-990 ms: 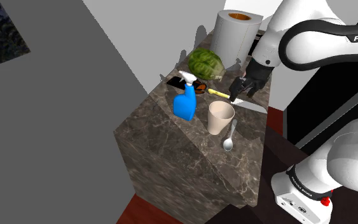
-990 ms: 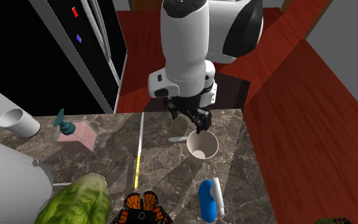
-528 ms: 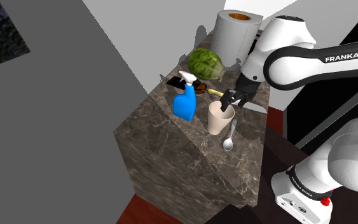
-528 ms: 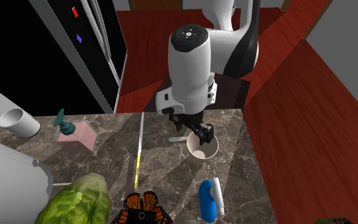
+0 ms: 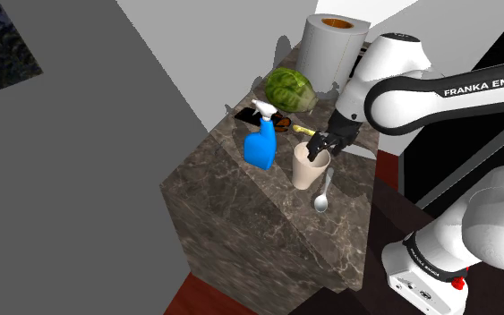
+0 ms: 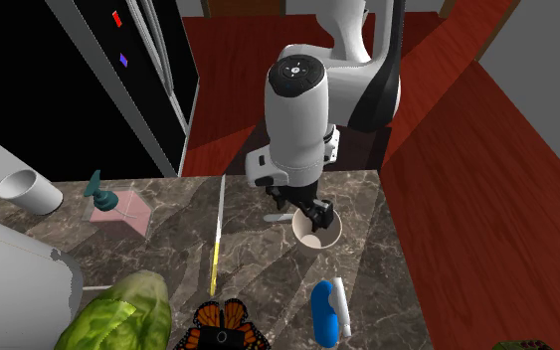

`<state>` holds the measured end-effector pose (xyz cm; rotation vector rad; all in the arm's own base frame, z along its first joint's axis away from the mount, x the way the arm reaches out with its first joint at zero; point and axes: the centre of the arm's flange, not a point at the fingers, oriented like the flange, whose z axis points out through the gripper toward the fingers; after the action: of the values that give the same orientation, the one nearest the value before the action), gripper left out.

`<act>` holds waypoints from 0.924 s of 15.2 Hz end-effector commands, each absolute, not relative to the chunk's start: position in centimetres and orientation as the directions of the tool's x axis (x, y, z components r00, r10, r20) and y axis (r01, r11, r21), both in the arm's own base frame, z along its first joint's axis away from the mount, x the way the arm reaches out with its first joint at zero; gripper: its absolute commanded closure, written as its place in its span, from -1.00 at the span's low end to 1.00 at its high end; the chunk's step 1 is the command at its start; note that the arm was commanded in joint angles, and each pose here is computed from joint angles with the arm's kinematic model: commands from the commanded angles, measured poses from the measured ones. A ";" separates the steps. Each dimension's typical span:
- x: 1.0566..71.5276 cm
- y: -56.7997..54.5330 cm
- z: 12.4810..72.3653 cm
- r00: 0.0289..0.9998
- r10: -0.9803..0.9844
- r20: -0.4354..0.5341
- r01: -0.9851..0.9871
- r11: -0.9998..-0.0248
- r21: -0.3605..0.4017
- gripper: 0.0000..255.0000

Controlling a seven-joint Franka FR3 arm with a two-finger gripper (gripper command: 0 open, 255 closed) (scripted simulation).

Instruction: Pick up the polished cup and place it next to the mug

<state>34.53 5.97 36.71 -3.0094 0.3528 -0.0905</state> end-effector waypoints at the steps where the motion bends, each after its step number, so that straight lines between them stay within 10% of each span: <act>1: 34.5 6.0 36.7 0.971 -0.234 0.046 -0.227 -0.967 -0.116 -1.00; 2: 34.5 6.0 36.7 0.971 -0.234 0.046 -0.227 -0.967 -0.116 -1.00; 3: 34.5 6.0 36.7 0.971 -0.234 0.046 -0.227 -0.967 -0.116 1.00; 14: 34.5 6.0 37.8 0.971 -0.234 0.046 -0.227 -0.967 -0.116 1.00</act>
<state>34.57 5.97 37.31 -3.0091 0.3528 -0.0920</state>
